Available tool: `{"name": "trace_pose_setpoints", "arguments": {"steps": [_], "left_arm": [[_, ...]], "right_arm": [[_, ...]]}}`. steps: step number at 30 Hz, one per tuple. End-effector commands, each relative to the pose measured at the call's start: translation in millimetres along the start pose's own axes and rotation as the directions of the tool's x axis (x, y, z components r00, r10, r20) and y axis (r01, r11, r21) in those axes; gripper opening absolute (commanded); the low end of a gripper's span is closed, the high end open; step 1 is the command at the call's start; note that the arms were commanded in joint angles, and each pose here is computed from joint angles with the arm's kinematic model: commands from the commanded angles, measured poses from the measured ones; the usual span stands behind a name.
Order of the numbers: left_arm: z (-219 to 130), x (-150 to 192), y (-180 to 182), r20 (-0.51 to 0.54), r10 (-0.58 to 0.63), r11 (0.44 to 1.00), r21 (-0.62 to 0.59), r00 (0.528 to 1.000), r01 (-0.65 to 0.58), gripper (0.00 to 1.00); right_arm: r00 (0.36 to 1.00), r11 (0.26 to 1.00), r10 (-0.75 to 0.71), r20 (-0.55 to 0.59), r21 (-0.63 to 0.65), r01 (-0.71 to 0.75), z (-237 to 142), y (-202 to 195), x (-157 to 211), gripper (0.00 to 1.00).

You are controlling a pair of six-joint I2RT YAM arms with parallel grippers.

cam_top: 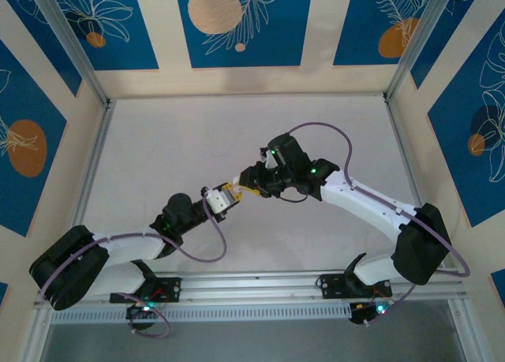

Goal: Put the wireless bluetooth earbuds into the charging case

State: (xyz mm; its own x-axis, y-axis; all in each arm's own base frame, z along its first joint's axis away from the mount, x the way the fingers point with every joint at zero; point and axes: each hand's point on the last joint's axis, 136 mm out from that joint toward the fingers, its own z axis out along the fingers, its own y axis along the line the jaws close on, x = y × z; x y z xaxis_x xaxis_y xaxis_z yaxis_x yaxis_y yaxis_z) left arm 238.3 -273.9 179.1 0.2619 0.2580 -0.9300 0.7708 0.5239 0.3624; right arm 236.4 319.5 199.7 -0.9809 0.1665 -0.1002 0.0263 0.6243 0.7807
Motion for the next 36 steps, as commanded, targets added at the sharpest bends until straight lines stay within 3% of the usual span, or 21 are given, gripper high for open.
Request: {"name": "trace_pose_setpoints", "arguments": {"steps": [1, 24, 29, 36], "left_arm": [[-1, -46, 3, 0.157, 0.052, 0.999, -0.007, 0.986, -0.051, 0.2], [-4, -49, 3, 0.164, 0.022, 1.0, -0.003, 0.986, -0.022, 0.2], [-13, -37, 25, 0.137, -0.075, 0.987, -0.131, 0.988, 0.093, 0.2], [-32, -4, 53, 0.064, -0.24, 0.93, -0.272, 0.969, 0.248, 0.2]], "right_arm": [[0.999, 1.0, -0.021, -0.03, 0.004, 0.021, -3, -1, 11, 0.36], [0.982, 0.983, -0.185, 0.042, -0.009, 0.186, -57, 13, -6, 0.34], [0.98, 0.981, -0.193, 0.04, 0.028, 0.192, -63, -1, -15, 0.34], [0.977, 0.963, -0.2, -0.072, 0.171, 0.21, -46, -31, -22, 0.36]]}}
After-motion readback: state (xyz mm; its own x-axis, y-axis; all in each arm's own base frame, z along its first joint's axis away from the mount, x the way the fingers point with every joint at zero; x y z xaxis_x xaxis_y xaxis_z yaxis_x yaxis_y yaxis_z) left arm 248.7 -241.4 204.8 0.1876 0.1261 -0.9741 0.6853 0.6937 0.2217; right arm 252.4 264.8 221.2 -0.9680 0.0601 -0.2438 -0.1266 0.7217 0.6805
